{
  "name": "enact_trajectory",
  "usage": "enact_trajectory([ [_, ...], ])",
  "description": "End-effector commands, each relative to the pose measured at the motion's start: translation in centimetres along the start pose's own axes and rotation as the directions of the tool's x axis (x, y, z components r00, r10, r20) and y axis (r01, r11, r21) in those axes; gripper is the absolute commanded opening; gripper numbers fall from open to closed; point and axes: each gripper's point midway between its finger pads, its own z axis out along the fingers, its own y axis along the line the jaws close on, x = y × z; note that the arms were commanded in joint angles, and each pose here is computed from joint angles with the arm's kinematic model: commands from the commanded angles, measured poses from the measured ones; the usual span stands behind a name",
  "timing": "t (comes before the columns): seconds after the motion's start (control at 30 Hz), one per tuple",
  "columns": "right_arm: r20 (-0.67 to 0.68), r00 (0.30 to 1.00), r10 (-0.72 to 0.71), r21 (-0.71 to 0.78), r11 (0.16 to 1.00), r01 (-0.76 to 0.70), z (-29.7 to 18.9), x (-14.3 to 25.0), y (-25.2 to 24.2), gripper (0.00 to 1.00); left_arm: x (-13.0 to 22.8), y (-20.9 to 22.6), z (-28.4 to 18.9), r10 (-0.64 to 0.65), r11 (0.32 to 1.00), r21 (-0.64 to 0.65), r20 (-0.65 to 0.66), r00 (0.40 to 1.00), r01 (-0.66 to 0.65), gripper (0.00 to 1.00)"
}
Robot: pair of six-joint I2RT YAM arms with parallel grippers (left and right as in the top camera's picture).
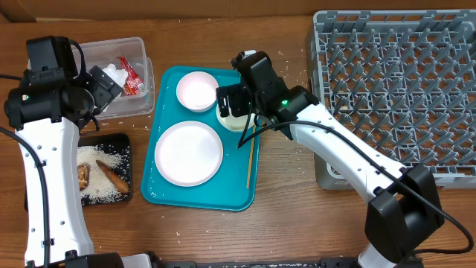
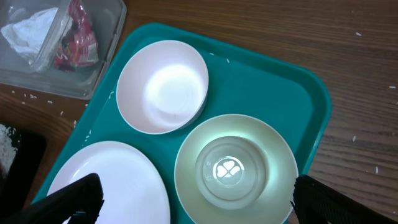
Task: Sort waste into correct bins and load items into the dishwasher
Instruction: 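Grasp the pale green cup on the teal tray with the right gripper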
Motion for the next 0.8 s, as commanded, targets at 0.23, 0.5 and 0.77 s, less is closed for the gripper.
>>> enact_trajectory([
  [0.23,0.035,0.993,0.109,0.167,0.98,-0.113,2.8,0.3,-2.6,1.0,-0.1,0.0,-0.1,-0.015,1.0,0.002,0.002,1.0,0.015,1.0],
  [0.5,0.015,0.996,0.089,0.182,0.979,-0.09,5.2,1.8,-1.8,1.0,-0.1,0.0,-0.1,-0.015,1.0,0.002,0.002,1.0,0.015,1.0],
  [0.77,-0.013,0.995,0.098,0.224,0.97,-0.093,6.9,3.4,-2.3,1.0,-0.1,0.0,-0.1,-0.015,1.0,0.002,0.002,1.0,0.015,1.0],
])
